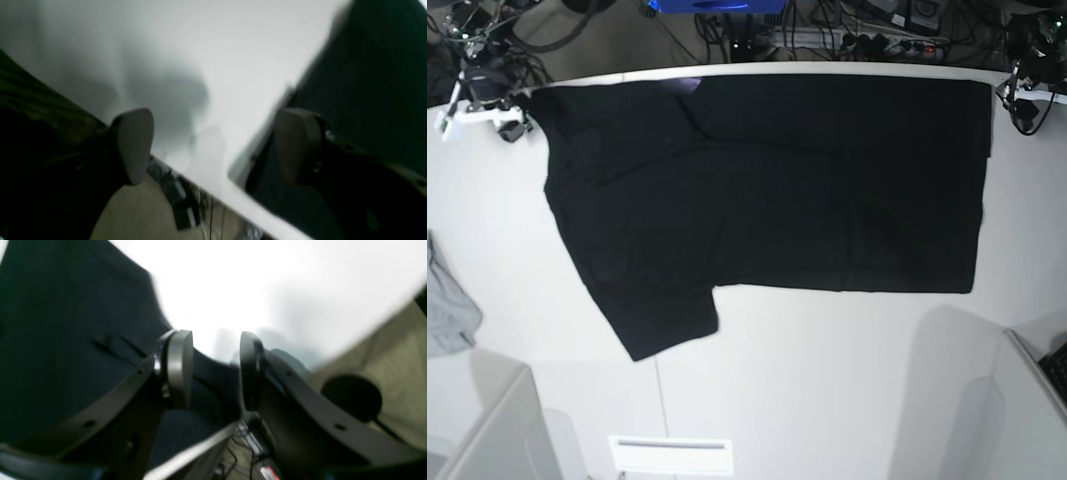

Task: Fold the T-shirt properly
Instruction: 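Move the right gripper to the opposite shirt edge and grasp it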

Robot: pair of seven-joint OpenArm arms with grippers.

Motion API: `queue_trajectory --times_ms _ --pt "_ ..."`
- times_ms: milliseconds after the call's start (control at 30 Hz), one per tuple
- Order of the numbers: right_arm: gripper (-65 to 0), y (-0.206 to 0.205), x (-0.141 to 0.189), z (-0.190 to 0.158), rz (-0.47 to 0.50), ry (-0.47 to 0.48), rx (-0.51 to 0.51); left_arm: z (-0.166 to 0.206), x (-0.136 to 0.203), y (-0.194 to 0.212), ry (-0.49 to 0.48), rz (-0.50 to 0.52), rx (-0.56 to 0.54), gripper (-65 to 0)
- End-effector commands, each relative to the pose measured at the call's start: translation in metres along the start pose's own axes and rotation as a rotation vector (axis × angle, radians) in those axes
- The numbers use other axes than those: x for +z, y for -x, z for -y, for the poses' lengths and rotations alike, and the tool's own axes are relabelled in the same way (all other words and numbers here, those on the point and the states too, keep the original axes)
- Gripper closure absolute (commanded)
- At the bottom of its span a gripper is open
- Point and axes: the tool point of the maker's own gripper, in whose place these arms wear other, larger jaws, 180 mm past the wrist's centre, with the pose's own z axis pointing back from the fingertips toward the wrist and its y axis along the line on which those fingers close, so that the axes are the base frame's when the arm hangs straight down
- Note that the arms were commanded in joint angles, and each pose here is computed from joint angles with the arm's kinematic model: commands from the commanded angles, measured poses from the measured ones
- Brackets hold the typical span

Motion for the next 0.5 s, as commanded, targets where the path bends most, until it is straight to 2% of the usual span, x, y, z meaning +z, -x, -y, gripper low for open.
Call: queue_trajectory --times_ms 0,233,333,400,467 --pt "-22.7 -0.017 0.000 -0.011 0.048 -0.029 0.030 0.008 0.006 -0.019 0.024 0.059 -0.025 -55.0" --pt "-22.4 -0.027 -0.021 -0.091 0.051 -0.219 0.118 0.042 0.007 -0.047 0.095 0.148 -0.026 -53.6" --pt "-22.4 -0.043 -0.027 -0.127 0.086 -0.297 0.129 0.054 0.003 -0.042 0.127 0.132 -0.037 -40.8" --pt "-22.4 -0.059 -0.034 -0.144 0.117 -0.316 0.159 0.060 0.002 -0.039 0.143 0.121 -0.042 -28.8" --pt "-22.7 -0.071 -0.048 -0.163 0.126 -0.311 0.232 0.066 0.000 -0.035 0.158 0.110 -0.045 -16.1"
